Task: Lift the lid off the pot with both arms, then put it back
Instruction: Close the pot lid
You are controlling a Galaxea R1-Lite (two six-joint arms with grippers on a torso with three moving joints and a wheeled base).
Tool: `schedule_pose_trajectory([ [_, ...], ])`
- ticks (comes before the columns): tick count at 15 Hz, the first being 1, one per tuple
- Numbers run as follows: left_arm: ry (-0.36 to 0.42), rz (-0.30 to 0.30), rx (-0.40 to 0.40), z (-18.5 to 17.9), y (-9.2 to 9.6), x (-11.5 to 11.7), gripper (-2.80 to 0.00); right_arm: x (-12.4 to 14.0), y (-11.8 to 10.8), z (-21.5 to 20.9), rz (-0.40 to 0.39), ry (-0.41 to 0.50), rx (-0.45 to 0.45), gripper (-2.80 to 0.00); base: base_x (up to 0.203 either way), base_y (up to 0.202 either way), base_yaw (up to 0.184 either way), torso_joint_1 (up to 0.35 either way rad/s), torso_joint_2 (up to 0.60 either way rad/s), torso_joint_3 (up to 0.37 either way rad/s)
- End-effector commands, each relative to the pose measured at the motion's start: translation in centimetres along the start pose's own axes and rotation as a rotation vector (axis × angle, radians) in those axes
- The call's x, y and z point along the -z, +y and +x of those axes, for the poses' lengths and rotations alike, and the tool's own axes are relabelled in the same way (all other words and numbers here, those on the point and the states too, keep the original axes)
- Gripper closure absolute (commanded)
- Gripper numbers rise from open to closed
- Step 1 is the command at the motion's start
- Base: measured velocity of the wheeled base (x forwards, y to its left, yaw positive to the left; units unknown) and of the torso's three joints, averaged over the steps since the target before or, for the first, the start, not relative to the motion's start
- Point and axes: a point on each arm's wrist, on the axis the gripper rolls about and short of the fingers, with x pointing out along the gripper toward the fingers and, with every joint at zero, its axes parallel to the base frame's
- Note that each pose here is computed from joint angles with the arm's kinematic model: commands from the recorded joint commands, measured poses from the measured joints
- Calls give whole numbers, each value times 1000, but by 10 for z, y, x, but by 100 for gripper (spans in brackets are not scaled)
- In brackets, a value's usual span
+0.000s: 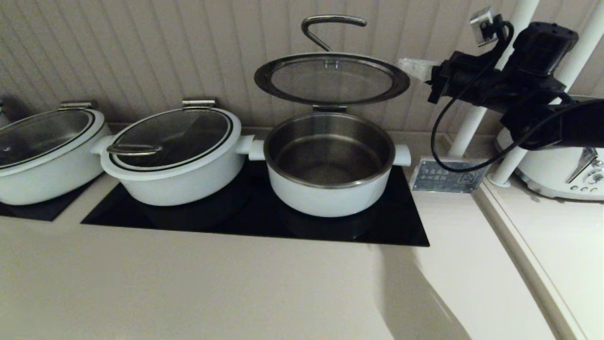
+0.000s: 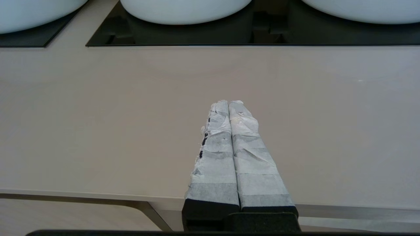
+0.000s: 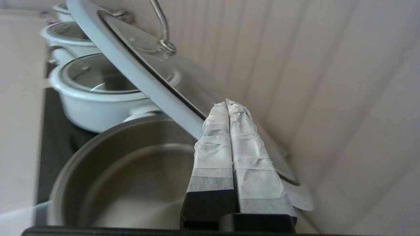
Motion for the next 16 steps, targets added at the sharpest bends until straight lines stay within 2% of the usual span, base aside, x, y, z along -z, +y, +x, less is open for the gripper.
schedule_pose_trajectory([
  [1,0,1,0,0,0,0,0,-5,4,-3,-1,-1,-15,0,0,0,0,0,0,0],
  [16,1,1,0,0,0,0,0,15,43,-4,27,37,-129,0,0,0,0,0,0,0],
])
